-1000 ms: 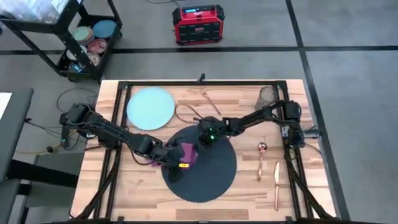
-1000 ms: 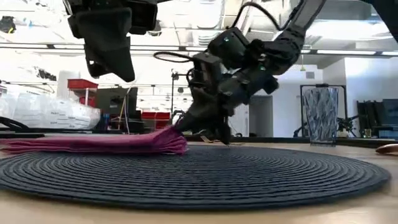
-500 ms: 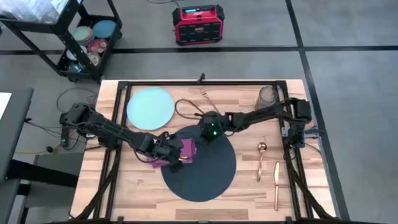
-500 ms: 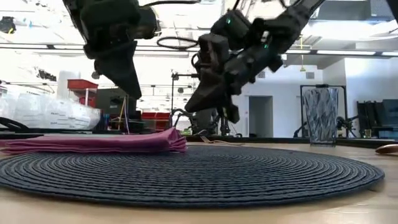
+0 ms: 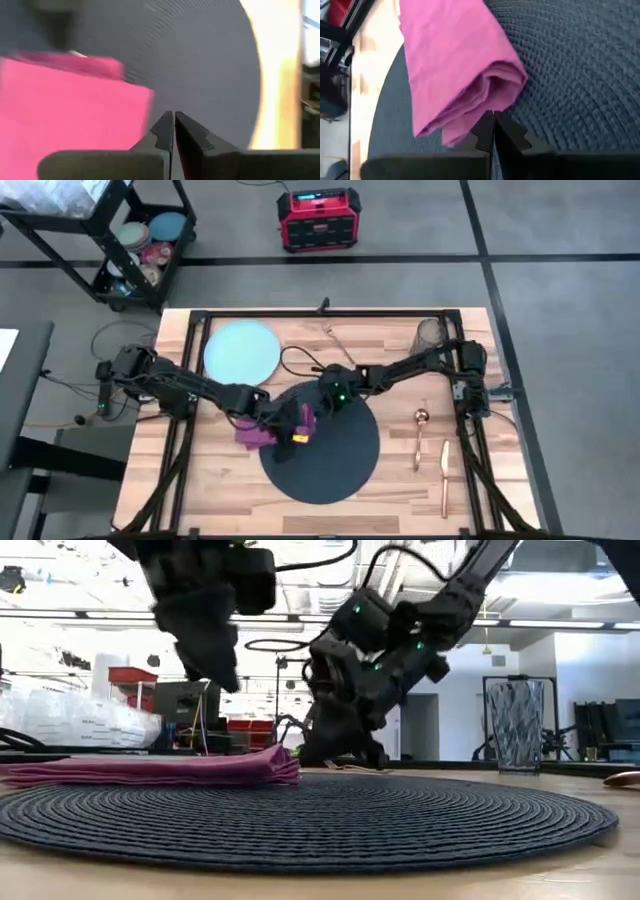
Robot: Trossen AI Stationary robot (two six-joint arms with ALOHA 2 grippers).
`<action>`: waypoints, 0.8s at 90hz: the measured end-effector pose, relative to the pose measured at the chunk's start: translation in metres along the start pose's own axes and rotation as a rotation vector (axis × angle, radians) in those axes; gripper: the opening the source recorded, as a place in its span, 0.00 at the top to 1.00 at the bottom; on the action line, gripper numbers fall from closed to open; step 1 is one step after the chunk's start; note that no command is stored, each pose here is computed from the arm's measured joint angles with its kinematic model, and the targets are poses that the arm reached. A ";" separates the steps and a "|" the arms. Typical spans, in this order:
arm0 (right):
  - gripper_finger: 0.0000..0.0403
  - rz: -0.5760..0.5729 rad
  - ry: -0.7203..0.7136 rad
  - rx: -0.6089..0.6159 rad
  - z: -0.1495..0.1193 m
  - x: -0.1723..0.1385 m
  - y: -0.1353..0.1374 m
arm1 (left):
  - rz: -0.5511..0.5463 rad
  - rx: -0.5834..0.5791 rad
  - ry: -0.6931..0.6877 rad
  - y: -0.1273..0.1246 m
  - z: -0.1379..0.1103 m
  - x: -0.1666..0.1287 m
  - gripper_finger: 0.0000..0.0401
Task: Set table place
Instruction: Fold the pink table napkin
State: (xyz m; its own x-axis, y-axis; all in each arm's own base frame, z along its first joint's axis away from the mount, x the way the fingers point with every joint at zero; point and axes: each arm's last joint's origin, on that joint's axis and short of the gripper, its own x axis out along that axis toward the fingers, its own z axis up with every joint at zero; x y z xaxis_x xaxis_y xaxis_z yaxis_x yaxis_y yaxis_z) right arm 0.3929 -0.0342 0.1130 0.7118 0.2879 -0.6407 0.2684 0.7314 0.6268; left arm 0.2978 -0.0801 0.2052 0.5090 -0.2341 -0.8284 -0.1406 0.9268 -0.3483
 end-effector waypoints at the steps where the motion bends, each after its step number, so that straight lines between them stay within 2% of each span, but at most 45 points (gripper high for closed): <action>1: 1.00 0.003 0.000 0.000 0.001 0.000 0.000 | -0.002 0.001 0.004 -0.001 -0.001 0.000 1.00; 26: 1.00 0.040 -0.042 -0.033 0.018 -0.003 0.005 | 0.064 -0.005 0.083 -0.014 -0.020 0.001 1.00; 72: 1.00 0.021 -0.016 -0.054 0.016 -0.003 0.004 | 0.080 -0.012 0.065 -0.014 -0.020 0.001 1.00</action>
State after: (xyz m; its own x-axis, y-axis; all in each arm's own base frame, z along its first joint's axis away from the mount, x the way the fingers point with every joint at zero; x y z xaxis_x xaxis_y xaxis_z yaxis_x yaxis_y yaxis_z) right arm 0.4023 -0.0423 0.1248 0.7273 0.2938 -0.6203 0.2185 0.7576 0.6151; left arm 0.2835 -0.0996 0.2004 0.4392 -0.1784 -0.8805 -0.1891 0.9398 -0.2847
